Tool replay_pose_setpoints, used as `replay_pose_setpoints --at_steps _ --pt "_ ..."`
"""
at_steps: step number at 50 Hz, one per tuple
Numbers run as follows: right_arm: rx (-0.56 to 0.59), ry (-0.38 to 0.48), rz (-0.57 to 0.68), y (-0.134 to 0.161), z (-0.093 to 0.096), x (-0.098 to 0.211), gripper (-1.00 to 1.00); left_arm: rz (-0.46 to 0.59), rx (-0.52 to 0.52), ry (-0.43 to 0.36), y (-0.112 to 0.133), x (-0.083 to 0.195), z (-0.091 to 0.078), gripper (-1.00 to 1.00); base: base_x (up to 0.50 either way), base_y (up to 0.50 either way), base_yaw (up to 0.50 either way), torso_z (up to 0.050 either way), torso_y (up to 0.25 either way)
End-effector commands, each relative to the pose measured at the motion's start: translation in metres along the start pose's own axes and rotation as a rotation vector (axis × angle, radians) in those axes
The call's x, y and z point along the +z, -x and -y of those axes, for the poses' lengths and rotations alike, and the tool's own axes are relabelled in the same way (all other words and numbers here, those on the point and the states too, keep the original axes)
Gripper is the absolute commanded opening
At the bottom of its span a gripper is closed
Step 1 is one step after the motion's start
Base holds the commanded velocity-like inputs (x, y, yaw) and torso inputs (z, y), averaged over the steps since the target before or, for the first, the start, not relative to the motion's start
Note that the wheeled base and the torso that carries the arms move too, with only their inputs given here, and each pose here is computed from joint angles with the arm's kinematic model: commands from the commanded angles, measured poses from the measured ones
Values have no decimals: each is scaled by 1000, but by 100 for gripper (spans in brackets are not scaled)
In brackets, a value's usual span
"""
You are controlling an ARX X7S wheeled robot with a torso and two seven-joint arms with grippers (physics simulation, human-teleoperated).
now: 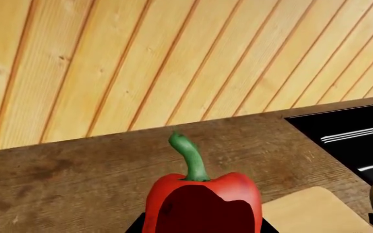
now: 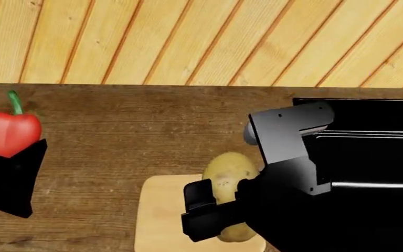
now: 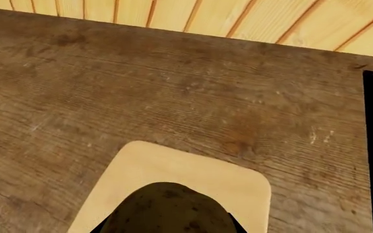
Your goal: Pick the vegetables from the sink and place them on the cutting board.
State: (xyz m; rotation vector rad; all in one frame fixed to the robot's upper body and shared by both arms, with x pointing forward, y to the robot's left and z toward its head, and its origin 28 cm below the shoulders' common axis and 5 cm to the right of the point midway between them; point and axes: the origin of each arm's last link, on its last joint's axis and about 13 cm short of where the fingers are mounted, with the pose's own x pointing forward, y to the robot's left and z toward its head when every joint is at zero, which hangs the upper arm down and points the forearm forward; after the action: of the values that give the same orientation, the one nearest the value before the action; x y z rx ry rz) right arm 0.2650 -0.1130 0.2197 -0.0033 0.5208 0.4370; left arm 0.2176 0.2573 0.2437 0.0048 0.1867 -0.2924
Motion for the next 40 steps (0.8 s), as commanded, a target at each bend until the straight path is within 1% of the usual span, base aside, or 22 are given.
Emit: replay_pose_setpoints --at_steps 1,11,19,20,31,37,40 --pt "41 -11 -30 -15 1 -11 -100 12 -1 22 -2 -1 -1 -100 0 0 0 0 0" --pt "44 -14 -51 -21 1 -18 -100 6 -6 28 -5 -3 0 -100 0 0 0 0 0" --pt "31 -11 -45 -23 1 -17 -100 3 -13 28 -4 -1 0 -100 0 0 0 0 0" --pt "31 -10 -45 -23 1 -18 100 3 -13 29 -5 -1 1 -100 0 0 0 0 0" --pt "20 -1 -29 -21 0 -16 100 -1 -16 32 -8 -3 3 -100 0 0 0 0 0" --pt "5 15 27 -14 0 -4 100 -2 -22 32 -9 -3 4 -100 0 0 0 0 0" --pt "-15 29 84 -8 -1 6 100 -15 -40 27 -10 -4 6 -100 0 0 0 0 3"
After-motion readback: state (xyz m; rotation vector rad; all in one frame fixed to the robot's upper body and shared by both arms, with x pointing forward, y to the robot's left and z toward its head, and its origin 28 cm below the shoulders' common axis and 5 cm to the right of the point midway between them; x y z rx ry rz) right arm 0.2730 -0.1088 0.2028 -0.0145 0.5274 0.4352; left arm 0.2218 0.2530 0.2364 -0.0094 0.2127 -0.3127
